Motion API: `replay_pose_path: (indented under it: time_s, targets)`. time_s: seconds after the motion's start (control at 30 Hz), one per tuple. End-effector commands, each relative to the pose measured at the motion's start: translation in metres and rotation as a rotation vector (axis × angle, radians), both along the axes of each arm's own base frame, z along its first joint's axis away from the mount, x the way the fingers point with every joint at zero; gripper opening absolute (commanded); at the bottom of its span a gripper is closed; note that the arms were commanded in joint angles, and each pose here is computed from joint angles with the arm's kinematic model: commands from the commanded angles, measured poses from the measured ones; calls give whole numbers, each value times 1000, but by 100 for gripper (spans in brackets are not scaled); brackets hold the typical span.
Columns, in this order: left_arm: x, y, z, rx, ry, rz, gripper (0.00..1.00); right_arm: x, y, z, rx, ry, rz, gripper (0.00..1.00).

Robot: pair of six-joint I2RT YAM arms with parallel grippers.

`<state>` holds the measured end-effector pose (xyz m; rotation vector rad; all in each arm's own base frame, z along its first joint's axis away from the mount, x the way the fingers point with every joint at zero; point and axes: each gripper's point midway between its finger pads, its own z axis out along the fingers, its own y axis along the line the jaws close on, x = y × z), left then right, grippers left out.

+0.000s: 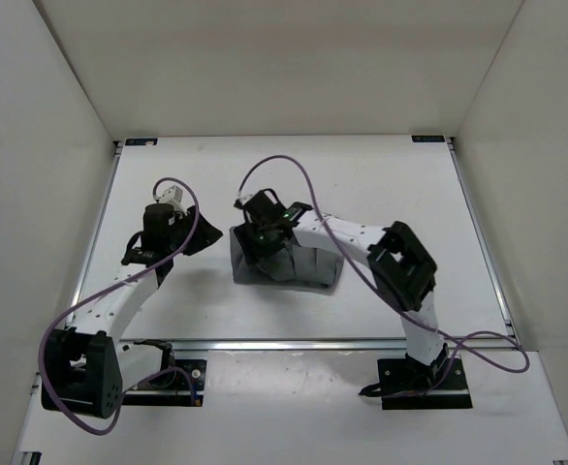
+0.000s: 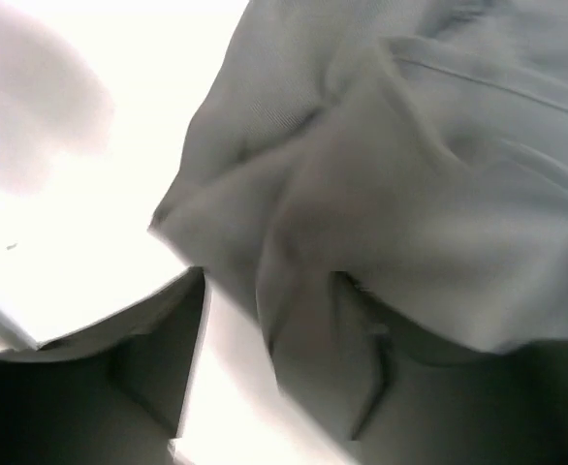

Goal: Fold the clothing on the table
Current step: Fold the skirt

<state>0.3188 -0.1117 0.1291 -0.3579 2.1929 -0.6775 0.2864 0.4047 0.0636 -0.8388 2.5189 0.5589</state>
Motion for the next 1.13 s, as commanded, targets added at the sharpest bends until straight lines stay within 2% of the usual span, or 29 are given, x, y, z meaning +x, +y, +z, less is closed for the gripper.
replay_pose_path:
  time_s: [0.0,0.03,0.07,0.2,0.3,0.33,0.43,0.6,0.77,0.93,1.1]
  targets:
    - [-16,-8,-5,-4,3,-60,55,12,-12,98,190,-149,-3,54]
    - [-18,-9,-8,-1,7,-71,54,11,-21,95,196,-147,-13,59]
    - [-19,-14,-5,-10,-5,-98,52,7,-34,120,248,-175,-24,61]
    - [-24,-21,-2,-23,-8,-144,54,8,-77,135,328,-199,-108,64]
    - [-29,-26,-2,3,-10,-179,71,14,-117,128,330,-205,-182,65]
    - [-30,-27,0,-2,-16,-183,98,11,-123,126,331,-202,-187,65]
    - [-36,-34,7,-28,-60,-213,99,11,-143,112,289,-194,-218,66]
    - [-42,-33,7,58,-84,-209,99,6,-152,107,286,-213,-217,66]
    - [-46,-20,-4,75,-40,-168,98,7,-158,101,277,-202,-231,66]
    - [-51,-9,-25,149,54,-149,99,7,-156,99,271,-206,-221,66]
    - [-49,-11,-14,139,-10,-144,98,1,-151,98,277,-190,-205,67]
